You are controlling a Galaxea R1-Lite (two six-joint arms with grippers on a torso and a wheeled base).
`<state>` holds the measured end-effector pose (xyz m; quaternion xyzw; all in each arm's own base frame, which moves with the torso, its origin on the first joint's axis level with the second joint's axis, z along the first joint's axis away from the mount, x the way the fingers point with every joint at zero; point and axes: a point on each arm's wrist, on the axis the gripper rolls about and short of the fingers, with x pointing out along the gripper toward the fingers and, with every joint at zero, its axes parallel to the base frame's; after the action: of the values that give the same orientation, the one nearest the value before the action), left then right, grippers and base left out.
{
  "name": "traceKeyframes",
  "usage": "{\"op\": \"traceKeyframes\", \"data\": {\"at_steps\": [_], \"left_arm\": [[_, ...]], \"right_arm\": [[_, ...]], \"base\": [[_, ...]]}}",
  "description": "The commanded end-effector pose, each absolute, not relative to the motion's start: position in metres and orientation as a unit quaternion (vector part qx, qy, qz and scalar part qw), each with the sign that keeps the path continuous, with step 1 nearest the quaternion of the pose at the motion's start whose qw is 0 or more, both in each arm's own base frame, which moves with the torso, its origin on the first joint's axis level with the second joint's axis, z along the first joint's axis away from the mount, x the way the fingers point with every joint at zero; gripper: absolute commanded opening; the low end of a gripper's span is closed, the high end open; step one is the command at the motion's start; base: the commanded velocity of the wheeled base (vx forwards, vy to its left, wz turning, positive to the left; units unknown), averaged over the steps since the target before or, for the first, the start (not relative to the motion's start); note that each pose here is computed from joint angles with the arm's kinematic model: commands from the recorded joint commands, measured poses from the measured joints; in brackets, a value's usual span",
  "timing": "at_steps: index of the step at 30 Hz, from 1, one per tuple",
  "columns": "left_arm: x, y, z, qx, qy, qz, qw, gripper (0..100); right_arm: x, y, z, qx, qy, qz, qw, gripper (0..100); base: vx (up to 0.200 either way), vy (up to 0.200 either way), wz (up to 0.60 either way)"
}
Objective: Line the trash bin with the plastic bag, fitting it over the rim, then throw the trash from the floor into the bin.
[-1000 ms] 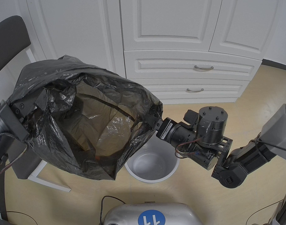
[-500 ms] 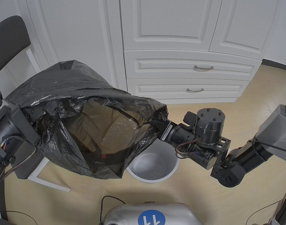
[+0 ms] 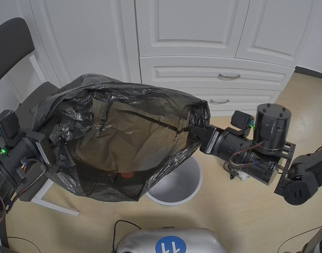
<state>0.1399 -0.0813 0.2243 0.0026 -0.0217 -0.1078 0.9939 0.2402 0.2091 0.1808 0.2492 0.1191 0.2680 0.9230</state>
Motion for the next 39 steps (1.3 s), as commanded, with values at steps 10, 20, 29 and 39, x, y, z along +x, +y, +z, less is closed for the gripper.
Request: {"op": "traceKeyframes", "data": {"at_steps": [10, 20, 29, 39], "left_arm": [[0.130, -0.068, 0.214, 0.063, -0.019, -0.082, 0.994, 0], [0.117, -0.069, 0.208, 0.058, -0.030, -0.200, 0.978, 0], [0.114, -0.067, 0.201, 0.066, -0.019, -0.221, 0.973, 0], [0.115, -0.067, 0.195, 0.072, -0.005, -0.218, 0.973, 0]], "right_arm": [[0.205, 0.194, 0.208, 0.189, 0.062, 0.262, 0.944, 0], [0.156, 0.148, 0.219, 0.038, 0.004, 0.236, 0.971, 0], [0.133, 0.133, 0.214, -0.028, 0.029, 0.221, 0.975, 0], [0.123, 0.117, 0.204, -0.127, 0.062, 0.170, 0.975, 0]], "base": [[0.000, 0.000, 0.00], [0.000, 0.000, 0.00], [0.000, 0.000, 0.00], [0.000, 0.000, 0.00]]}}
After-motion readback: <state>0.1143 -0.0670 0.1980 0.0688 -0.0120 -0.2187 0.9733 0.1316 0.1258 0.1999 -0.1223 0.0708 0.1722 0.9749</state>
